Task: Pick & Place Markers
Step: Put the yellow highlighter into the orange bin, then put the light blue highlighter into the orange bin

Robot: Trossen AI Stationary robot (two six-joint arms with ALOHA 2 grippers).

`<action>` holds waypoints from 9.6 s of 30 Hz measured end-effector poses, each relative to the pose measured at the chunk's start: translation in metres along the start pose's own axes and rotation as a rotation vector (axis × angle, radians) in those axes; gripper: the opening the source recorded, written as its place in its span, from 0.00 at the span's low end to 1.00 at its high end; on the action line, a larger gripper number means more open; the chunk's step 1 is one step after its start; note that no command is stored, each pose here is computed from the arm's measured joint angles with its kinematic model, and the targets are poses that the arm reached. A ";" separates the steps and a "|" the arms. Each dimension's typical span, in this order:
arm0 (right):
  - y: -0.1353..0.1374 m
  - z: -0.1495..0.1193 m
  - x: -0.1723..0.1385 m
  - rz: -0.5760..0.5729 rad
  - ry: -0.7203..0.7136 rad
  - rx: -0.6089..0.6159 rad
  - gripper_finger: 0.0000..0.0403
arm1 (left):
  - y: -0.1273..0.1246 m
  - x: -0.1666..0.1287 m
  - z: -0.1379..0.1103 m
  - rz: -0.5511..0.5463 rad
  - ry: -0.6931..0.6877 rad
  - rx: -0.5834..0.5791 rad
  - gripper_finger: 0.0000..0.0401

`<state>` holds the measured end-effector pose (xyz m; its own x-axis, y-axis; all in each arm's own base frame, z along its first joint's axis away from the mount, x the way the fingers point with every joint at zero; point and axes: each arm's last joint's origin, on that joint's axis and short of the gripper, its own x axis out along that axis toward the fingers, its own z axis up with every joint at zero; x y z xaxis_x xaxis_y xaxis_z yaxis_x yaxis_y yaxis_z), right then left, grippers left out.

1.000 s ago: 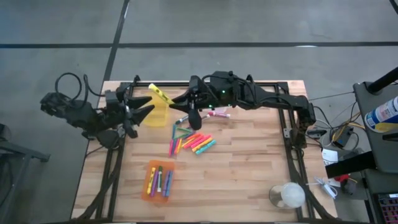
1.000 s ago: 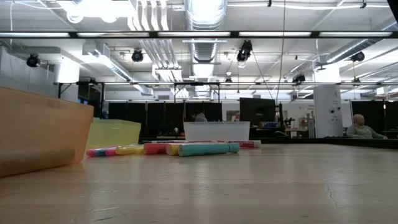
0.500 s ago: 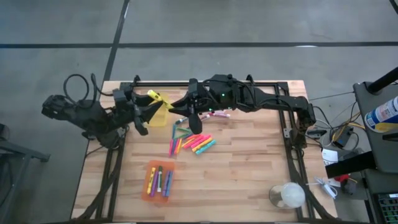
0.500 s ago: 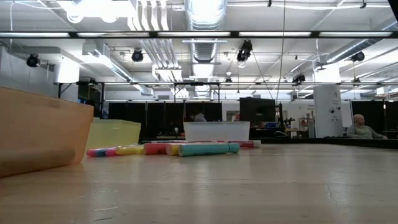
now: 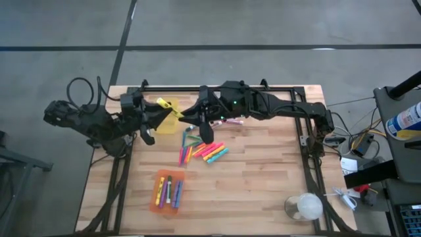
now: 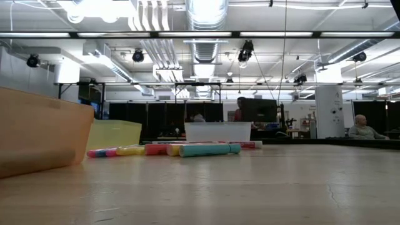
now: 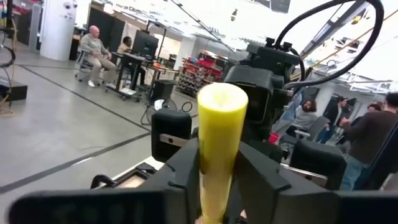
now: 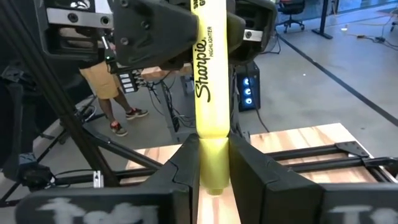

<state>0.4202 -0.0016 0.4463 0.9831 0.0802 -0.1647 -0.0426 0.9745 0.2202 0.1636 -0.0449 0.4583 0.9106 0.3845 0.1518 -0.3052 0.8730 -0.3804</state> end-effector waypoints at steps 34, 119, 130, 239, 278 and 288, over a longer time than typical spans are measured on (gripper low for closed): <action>-0.015 -0.089 -0.022 -0.234 0.826 -0.074 0.46 | 0.011 -0.011 -0.115 0.223 0.888 -0.596 0.17; -0.059 -0.262 -0.005 -0.078 1.023 -0.241 0.32 | 0.013 -0.050 0.009 -0.290 0.267 -0.367 0.48; -0.061 -0.278 -0.007 -0.049 1.006 -0.287 0.32 | 0.013 -0.050 0.010 -0.274 0.253 -0.371 0.48; 0.014 -0.076 0.021 -0.009 0.343 -0.027 0.13 | 0.018 -0.047 0.006 -0.114 0.167 0.020 0.48; 0.021 -0.038 0.027 0.002 -0.083 0.051 0.13 | 0.015 -0.043 -0.004 -0.076 0.171 -0.003 0.48; 0.021 -0.040 0.030 0.007 -0.093 0.075 0.13 | 0.002 -0.028 -0.014 -0.044 0.143 0.008 0.48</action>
<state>0.4418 0.0292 0.4078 0.9952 0.0640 -0.0740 -0.0396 0.9552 0.2932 0.1411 -0.0578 0.4404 0.9533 0.2999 0.0365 -0.2660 0.8904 -0.3692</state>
